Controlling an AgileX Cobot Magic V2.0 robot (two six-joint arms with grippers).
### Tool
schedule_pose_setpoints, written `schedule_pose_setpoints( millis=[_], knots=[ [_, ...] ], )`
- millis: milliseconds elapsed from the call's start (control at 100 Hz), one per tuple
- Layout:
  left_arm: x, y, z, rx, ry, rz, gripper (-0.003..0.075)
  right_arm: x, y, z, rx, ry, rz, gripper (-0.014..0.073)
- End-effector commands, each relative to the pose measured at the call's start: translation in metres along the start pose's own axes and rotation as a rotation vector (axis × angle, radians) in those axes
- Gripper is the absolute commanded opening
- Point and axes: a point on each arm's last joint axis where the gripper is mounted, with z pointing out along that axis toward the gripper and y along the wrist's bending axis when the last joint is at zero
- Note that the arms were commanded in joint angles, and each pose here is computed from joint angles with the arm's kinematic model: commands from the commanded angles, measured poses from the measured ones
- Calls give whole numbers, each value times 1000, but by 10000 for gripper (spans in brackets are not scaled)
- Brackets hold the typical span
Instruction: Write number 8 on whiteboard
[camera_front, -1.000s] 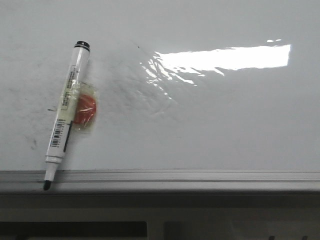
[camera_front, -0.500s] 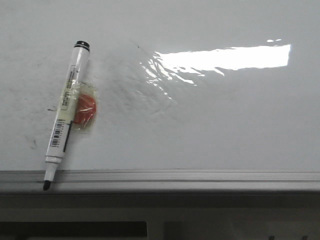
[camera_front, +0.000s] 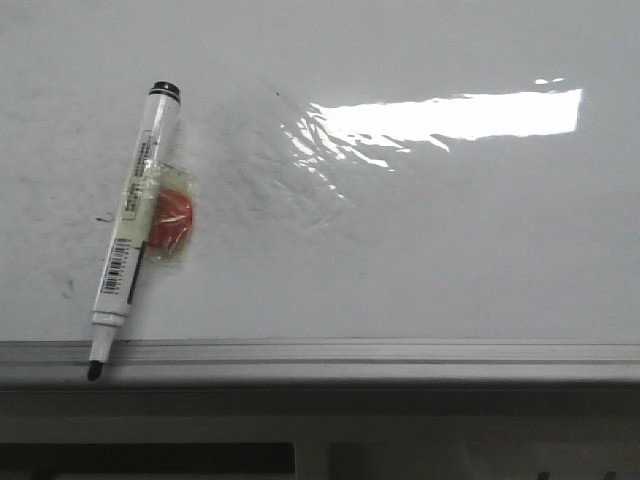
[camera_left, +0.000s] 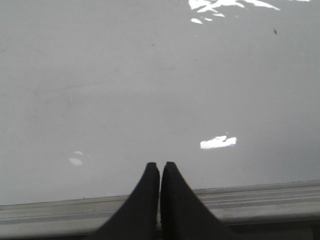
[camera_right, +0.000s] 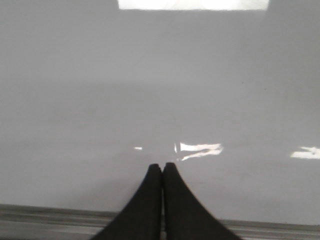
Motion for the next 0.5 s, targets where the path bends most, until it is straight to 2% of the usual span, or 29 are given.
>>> schedule_pose_setpoints(
  millis=[0,380,490],
  knots=[
    [8,-1,2,-1,-27,-2,-20,2,-1,0,12,-26,-11,-63],
    [8,-1,2,-1,-28,-2,-20,1,-1,0,12,-28,-11,-63],
    [8,-1,2,-1,-31,-2,-20,-3,-1,0,14,-77,-12,-63]
  ],
)
